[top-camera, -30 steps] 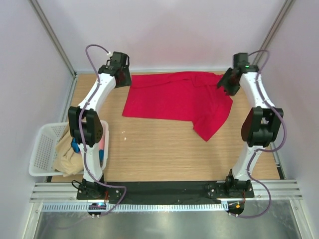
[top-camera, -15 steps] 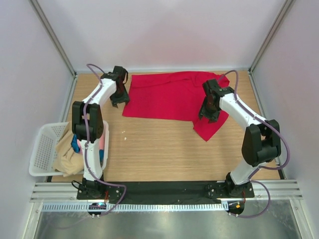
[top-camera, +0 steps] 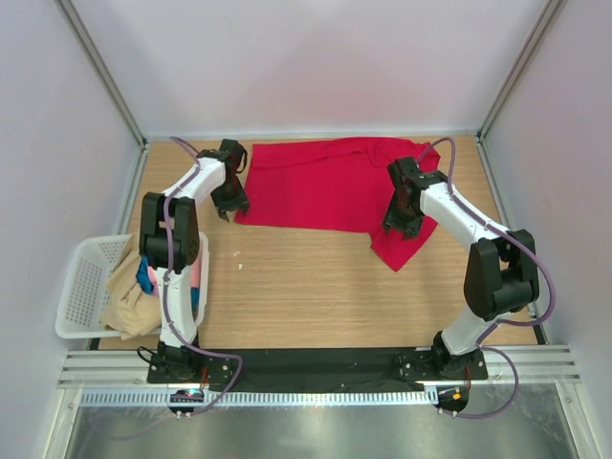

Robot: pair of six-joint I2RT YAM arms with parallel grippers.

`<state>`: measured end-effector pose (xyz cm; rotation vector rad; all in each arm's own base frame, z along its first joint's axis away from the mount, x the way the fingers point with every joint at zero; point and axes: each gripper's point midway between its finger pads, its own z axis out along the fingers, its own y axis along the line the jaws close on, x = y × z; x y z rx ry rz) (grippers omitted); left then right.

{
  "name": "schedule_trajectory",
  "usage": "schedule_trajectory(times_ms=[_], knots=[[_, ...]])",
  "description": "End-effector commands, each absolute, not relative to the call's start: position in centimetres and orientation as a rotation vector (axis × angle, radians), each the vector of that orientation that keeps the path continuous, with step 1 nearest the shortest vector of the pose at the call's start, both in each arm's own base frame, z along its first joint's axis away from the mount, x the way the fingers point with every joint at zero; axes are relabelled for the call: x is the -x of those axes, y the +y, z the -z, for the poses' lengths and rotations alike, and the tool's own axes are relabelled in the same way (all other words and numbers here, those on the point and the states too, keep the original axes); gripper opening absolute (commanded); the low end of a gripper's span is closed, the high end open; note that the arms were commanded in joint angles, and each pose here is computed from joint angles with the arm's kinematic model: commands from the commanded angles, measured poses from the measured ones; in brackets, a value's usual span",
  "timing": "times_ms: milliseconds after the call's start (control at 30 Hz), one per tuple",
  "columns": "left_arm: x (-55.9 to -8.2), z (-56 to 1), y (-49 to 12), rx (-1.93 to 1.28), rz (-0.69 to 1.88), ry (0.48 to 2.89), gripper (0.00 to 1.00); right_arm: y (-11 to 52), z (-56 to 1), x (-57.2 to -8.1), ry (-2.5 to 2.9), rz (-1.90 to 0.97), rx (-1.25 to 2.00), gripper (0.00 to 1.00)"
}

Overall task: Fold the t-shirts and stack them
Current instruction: Flatten the tshirt out

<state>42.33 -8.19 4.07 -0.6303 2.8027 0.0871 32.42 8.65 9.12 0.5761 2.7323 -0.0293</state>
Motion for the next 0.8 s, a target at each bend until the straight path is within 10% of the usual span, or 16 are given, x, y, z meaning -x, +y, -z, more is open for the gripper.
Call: schedule_trajectory(times_ms=[0,767], knots=[[-42.8,-3.4,-8.2,0.639,-0.083,2.808,0.46,8.2,-10.0,-33.0,2.673,0.035,-0.593,0.49],[-44.8,-3.4,-7.9,0.639,0.011,2.74,0.41,7.6,-9.3,-32.0,2.68,0.049,-0.625,0.49]])
